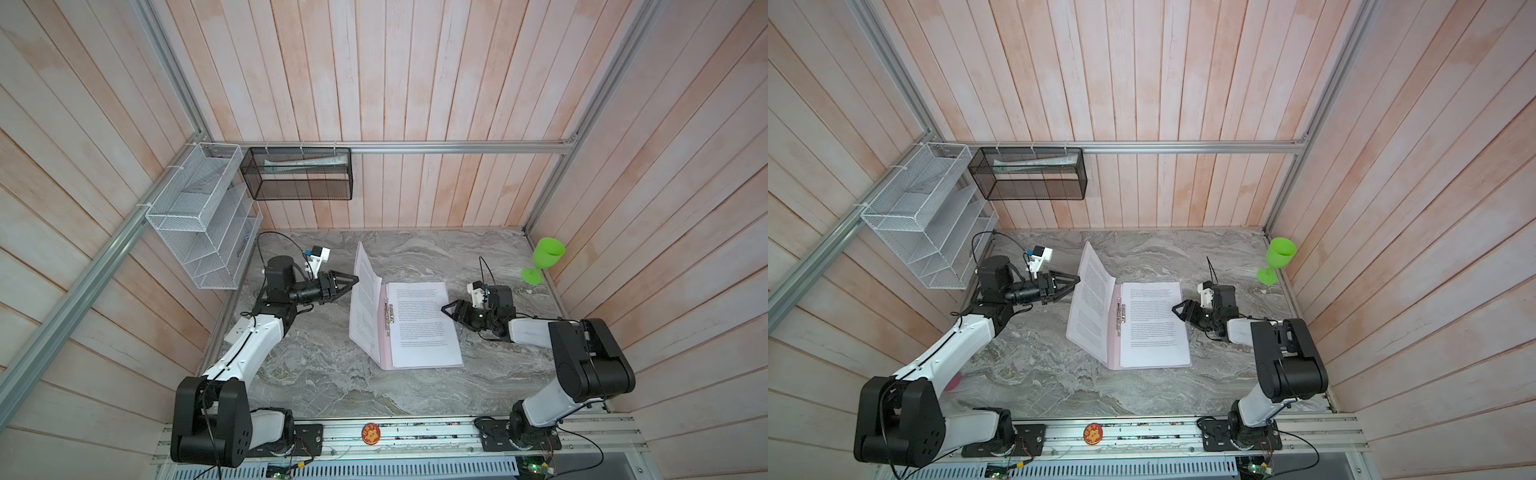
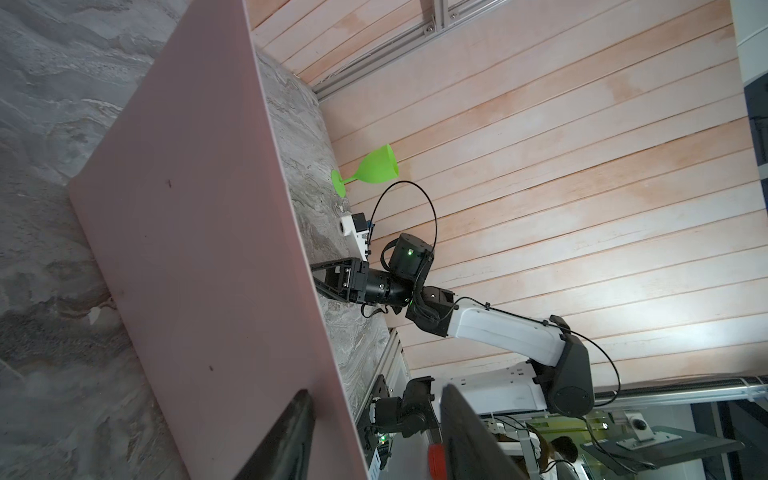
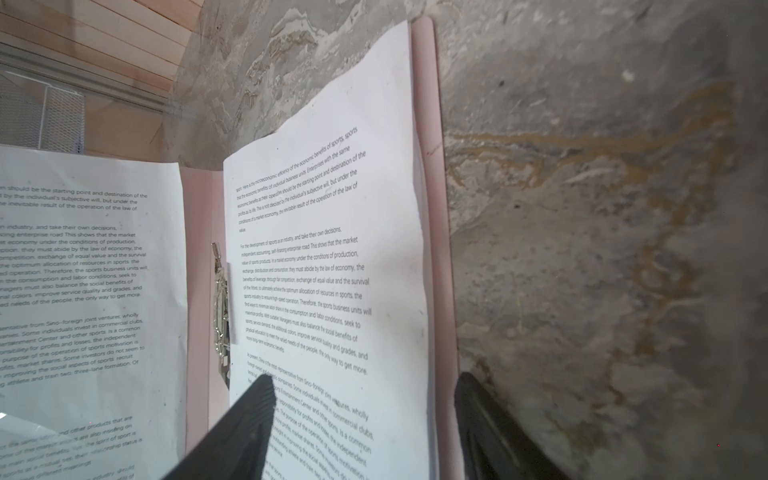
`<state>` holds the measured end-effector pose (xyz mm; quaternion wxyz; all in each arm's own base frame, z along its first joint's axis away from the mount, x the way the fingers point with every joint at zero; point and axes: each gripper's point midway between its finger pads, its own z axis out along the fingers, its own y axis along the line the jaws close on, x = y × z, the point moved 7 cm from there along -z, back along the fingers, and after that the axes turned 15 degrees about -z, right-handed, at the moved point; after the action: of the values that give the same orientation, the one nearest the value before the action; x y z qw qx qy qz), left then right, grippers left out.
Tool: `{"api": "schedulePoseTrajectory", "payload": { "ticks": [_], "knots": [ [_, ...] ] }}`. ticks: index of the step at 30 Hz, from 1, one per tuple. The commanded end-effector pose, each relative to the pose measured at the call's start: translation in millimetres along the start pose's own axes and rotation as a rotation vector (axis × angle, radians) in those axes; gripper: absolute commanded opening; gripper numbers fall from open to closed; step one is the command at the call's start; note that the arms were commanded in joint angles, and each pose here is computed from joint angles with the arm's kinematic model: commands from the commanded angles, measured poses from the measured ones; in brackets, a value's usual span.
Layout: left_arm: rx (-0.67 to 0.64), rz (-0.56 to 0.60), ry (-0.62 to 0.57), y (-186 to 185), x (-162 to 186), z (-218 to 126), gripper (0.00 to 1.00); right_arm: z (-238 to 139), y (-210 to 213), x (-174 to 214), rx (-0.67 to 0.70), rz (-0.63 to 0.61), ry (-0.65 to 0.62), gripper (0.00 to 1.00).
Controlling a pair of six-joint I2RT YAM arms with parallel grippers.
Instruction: Put the files into the folder
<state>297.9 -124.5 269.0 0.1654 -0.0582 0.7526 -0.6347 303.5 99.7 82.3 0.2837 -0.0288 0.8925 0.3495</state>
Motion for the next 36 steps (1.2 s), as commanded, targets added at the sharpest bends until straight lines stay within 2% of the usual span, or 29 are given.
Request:
{"api": "schedulePoseTrajectory", "payload": {
  "ticks": [1,10,20,24,28,36],
  "knots": [
    [0.06,0.061,0.001,-21.0,-6.8,16.5,0.53,3.2,-10.6,34.1,0.019,0.112,0.11,0.72],
    [0.091,0.095,0.122,-21.9,2.2,87.1,0.52,-4.3,-11.2,32.9,0.017,0.122,0.076,0.72],
    [0.042,0.072,0.18,2.5,20.2,141.2,0.52,-46.6,-22.7,2.0,0.1,0.128,-0.074,0.72],
    [0.041,0.055,0.184,5.8,22.0,146.0,0.52,-47.9,-17.2,-4.8,0.072,0.098,-0.07,0.69],
    [0.028,0.07,0.174,0.9,24.2,140.6,0.52,-29.7,10.3,-7.5,0.031,0.008,-0.003,0.69],
    [-0.006,0.109,0.098,-11.7,24.2,103.6,0.53,0.1,81.5,-35.5,-0.076,-0.136,-0.003,0.67]
  ]
}}
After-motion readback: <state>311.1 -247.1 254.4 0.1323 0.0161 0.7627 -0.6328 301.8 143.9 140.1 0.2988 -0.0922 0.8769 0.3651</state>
